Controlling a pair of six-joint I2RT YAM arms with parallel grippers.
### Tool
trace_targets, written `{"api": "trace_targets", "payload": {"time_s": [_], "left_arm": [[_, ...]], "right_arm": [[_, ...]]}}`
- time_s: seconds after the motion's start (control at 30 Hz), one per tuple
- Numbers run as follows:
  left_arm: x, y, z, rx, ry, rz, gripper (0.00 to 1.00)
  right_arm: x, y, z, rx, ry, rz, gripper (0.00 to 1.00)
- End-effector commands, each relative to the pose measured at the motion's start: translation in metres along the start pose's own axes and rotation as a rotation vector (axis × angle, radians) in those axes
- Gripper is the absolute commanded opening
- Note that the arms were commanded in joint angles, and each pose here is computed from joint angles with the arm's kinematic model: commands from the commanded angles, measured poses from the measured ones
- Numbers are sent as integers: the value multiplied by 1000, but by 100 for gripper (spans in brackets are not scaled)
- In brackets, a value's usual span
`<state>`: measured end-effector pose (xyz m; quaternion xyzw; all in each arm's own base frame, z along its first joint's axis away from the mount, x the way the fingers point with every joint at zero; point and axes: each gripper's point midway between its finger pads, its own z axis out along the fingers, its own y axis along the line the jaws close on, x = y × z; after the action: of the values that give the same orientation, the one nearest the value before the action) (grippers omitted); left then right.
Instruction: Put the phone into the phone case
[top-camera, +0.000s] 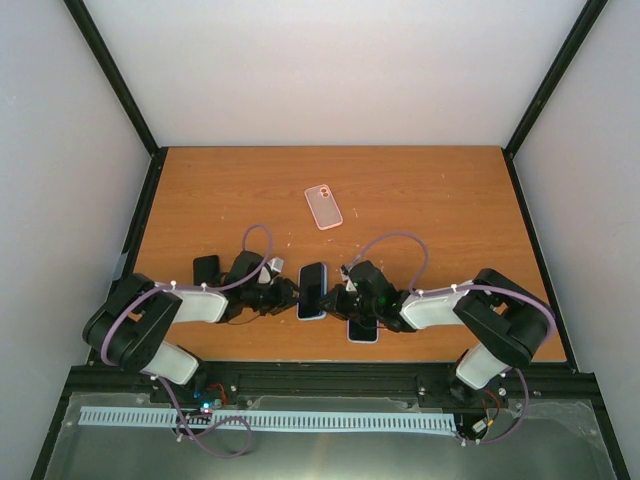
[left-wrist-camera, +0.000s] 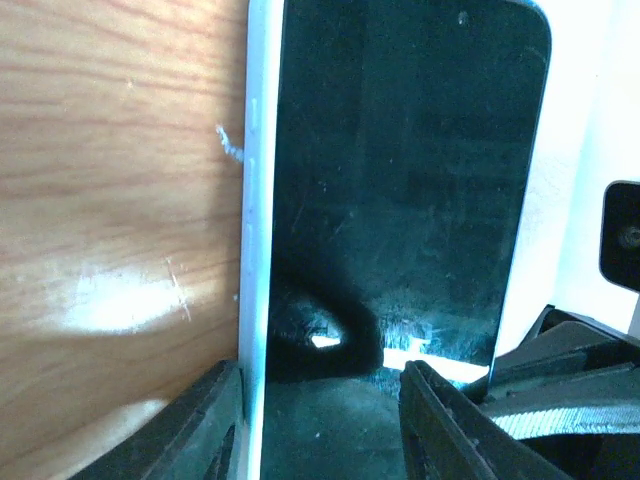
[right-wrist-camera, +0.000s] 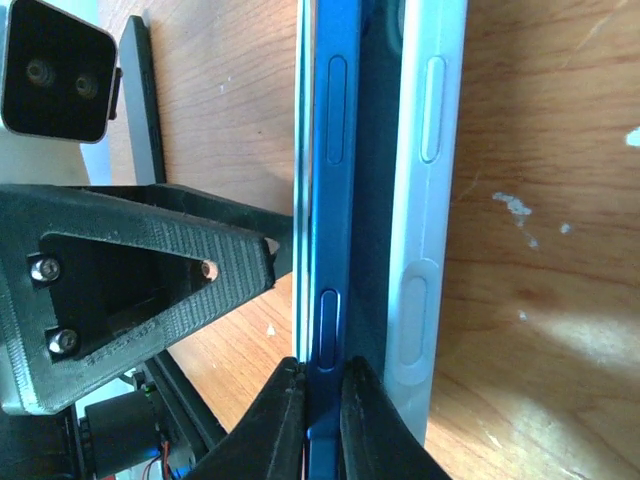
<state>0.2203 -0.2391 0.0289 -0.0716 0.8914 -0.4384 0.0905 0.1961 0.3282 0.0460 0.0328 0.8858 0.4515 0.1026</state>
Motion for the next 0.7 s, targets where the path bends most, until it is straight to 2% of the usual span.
{"api": "trace_targets", "payload": {"time_s": [0.0,0.23,0.37,0.53,0.67], "left_arm": [[19,-14,-1,50,80,1,44],[11,-14,-6,13,38,4,44],[3,-15,-7,-14,9,9,45],[-7,-12,-9,-42,-19,18,45],[-13,-16,-9,-22,-30,29,45]], "right_arm": [[9,-37,1,146,23,6,10],[1,-30,-14,200,-10,-44,24],[-4,-29,-23,242,-24,-67,29],[-12,-25,-35,268,-71,-89,33],[-20,-23,-39,277,-95,-105,31]]}}
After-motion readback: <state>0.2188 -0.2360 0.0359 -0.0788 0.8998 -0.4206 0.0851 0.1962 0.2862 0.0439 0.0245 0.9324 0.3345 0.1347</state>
